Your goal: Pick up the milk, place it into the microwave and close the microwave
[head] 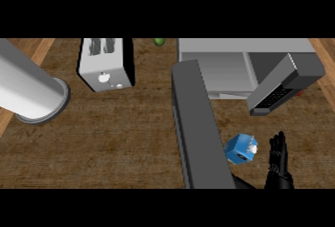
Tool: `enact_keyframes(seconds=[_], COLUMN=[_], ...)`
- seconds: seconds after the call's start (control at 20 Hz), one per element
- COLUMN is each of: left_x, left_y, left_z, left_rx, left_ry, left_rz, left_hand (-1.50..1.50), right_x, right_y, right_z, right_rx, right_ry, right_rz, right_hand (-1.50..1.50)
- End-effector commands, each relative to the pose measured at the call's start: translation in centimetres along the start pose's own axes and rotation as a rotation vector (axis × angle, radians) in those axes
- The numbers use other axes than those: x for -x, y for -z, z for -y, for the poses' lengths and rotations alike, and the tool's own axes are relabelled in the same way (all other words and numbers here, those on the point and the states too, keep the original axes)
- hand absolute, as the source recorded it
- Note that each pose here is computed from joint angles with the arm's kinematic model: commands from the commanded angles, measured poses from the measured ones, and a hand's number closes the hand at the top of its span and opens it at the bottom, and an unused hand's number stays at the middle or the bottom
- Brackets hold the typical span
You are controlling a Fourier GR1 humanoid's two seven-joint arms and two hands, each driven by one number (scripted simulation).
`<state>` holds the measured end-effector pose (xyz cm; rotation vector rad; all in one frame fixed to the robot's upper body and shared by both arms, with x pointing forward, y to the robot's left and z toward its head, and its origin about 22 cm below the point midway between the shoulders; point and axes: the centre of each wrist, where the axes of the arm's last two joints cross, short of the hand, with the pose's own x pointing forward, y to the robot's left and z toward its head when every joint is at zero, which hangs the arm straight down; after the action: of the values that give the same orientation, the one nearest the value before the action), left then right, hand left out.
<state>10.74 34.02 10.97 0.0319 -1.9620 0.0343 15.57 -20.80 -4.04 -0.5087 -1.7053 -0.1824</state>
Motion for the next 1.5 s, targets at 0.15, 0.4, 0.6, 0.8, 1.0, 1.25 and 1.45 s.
enact_keyframes(seconds=[0.15, 0.4, 0.6, 0.8, 1.0, 1.25, 1.45], left_x=[-0.1, -1.2, -1.0, -0.1, -0.2, -0.9, -1.7], left_y=[0.4, 0.9, -0.3, -1.9, -1.1, -0.3, -0.7], left_z=[-0.1, -0.4, 0.5, -0.3, 0.4, 0.6, 0.2], left_rx=[-0.011, 0.001, -0.01, 0.009, 0.014, 0.015, -0.011], left_ry=[0.008, -0.013, 0.002, 0.006, -0.015, -0.028, 0.0], left_rz=[0.016, 0.009, 0.004, 0.008, 0.007, -0.002, 0.011], left_hand=[-1.5, -1.5, -1.5, -1.5, -1.5, -1.5, -1.5], right_x=[4.5, 6.1, 7.8, 9.8, 11.2, 12.3, 10.9], right_y=[-0.3, 1.1, 1.2, 0.9, 3.0, 3.8, 4.8], right_z=[-0.2, -0.3, 0.0, 0.2, 0.2, -0.2, -0.8], right_rx=[-0.026, -0.021, 0.013, -0.018, -0.049, -0.123, -0.082], right_ry=[0.02, -0.034, -0.039, -0.063, -0.038, -0.002, -0.07], right_rz=[-0.002, -0.011, 0.004, -0.006, 0.003, 0.094, 0.173], right_hand=[-1.5, -1.5, -1.5, -1.5, 1.5, 1.5, 1.5])
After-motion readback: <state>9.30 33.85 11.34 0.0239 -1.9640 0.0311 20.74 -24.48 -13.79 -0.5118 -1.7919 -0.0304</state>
